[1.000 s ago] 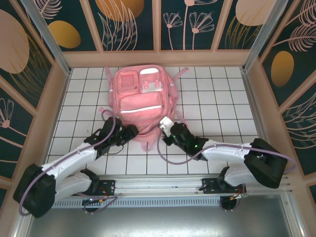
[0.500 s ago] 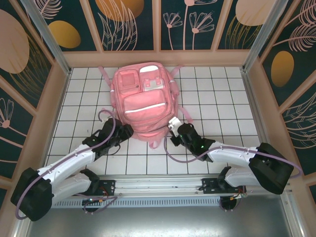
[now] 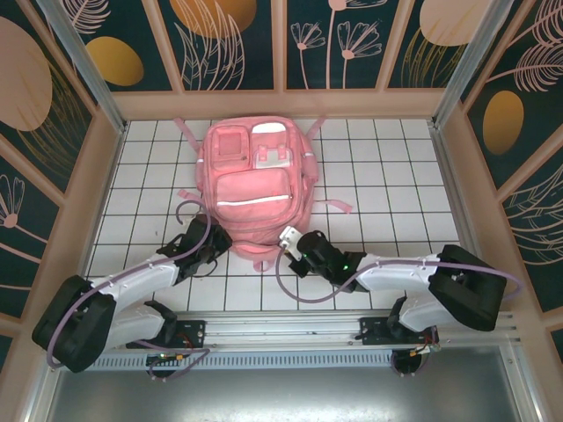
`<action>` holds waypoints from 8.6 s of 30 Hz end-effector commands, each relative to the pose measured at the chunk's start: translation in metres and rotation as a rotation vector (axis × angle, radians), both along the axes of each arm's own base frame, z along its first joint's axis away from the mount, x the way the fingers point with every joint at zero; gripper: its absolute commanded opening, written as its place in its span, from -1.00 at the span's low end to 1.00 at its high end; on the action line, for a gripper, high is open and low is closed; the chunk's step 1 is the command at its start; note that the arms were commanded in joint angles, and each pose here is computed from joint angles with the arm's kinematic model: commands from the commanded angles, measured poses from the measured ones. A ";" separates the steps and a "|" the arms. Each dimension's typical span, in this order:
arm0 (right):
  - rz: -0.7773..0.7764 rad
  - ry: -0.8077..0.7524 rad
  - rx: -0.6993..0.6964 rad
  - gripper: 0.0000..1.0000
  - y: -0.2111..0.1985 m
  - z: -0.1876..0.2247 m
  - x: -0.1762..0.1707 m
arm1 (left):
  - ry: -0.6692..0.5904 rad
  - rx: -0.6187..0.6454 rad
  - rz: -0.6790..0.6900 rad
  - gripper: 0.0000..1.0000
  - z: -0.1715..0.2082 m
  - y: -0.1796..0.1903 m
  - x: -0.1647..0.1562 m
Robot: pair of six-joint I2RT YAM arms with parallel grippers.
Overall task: Pack the student bag
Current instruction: Zip the student bag at the center of the table.
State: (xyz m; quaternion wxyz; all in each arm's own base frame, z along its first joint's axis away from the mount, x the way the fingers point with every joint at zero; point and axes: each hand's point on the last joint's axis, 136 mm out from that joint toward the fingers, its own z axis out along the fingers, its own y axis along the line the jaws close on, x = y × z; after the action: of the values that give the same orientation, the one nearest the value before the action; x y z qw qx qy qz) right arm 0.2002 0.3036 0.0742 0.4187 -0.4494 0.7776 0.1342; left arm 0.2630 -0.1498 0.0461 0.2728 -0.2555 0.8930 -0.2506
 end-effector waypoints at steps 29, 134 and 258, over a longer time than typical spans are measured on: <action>0.202 0.291 0.191 -0.90 0.128 0.022 -0.034 | -0.060 -0.030 -0.217 -0.17 0.049 -0.017 -0.022; -0.720 1.210 0.629 0.03 0.036 0.029 0.049 | 0.098 0.410 -0.559 -1.00 0.037 -0.044 -0.040; -1.319 0.964 0.842 -1.00 -0.124 0.015 0.083 | -0.054 0.599 -0.562 -1.00 0.043 -0.100 0.005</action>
State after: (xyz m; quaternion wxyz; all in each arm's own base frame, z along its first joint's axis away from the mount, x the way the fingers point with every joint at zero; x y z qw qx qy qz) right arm 0.2688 0.2311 0.1063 0.1099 0.3310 0.8547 0.3845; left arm 0.2546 -0.3091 0.0975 0.2715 0.1431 0.9411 -0.1421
